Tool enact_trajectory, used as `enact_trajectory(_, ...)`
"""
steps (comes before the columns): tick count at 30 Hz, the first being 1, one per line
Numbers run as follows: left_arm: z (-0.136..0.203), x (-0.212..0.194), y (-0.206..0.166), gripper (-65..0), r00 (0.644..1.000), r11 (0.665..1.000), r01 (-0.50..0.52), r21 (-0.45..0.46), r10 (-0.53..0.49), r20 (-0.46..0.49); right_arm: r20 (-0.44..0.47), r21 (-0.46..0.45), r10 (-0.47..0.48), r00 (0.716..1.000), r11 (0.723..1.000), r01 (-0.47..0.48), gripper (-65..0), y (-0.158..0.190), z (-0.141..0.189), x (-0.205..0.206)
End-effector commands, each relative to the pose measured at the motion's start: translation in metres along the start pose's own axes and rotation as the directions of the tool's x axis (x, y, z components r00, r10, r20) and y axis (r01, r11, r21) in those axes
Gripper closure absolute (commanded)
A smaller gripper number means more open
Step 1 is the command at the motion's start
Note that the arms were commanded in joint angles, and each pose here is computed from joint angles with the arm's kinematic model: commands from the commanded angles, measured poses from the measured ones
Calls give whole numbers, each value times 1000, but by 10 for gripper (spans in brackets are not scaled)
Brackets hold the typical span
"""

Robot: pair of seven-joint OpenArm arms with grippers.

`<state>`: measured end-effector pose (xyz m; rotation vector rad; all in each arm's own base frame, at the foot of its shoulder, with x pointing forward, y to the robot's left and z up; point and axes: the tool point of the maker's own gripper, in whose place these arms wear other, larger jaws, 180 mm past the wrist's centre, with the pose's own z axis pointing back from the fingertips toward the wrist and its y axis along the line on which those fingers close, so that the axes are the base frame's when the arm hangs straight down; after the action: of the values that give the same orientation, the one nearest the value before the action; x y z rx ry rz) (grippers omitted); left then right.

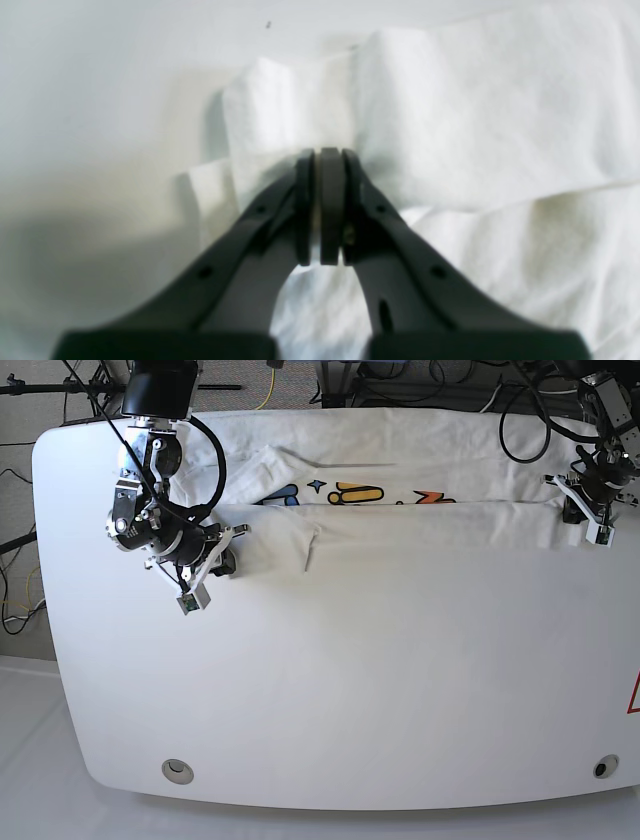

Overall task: Fold the T-shirt properly
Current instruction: 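Drag the folded fabric with both grippers toward the shirt's collar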

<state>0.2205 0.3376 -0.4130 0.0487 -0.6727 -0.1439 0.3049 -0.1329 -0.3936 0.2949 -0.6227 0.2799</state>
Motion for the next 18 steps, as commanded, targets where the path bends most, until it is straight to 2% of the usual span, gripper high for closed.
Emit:
enact_trajectory(1,4,10,10,-3,1000,1000,20,19,-20,18,35,1,4,999,1000,-4,0,1,3,11)
enact_trajectory(5,5,8,10,-3,1000,1000,21,19,-21,11,14,12,-14,1000,1000,14,0,6,-4,5)
enact_trajectory(7,3,0,9,-5,1000,1000,19,15,-19,-12,-41,35,-28,999,999,30,0,16,-16,-12)
enact_trajectory(9,3,0,9,-5,1000,1000,18,14,-18,-13,-58,45,-35,998,998,38,-1,19,-22,-16)
enact_trajectory(18,0,3,7,-4,1000,1000,10,11,-10,-1,-92,73,-60,994,995,67,-5,22,-36,-28)
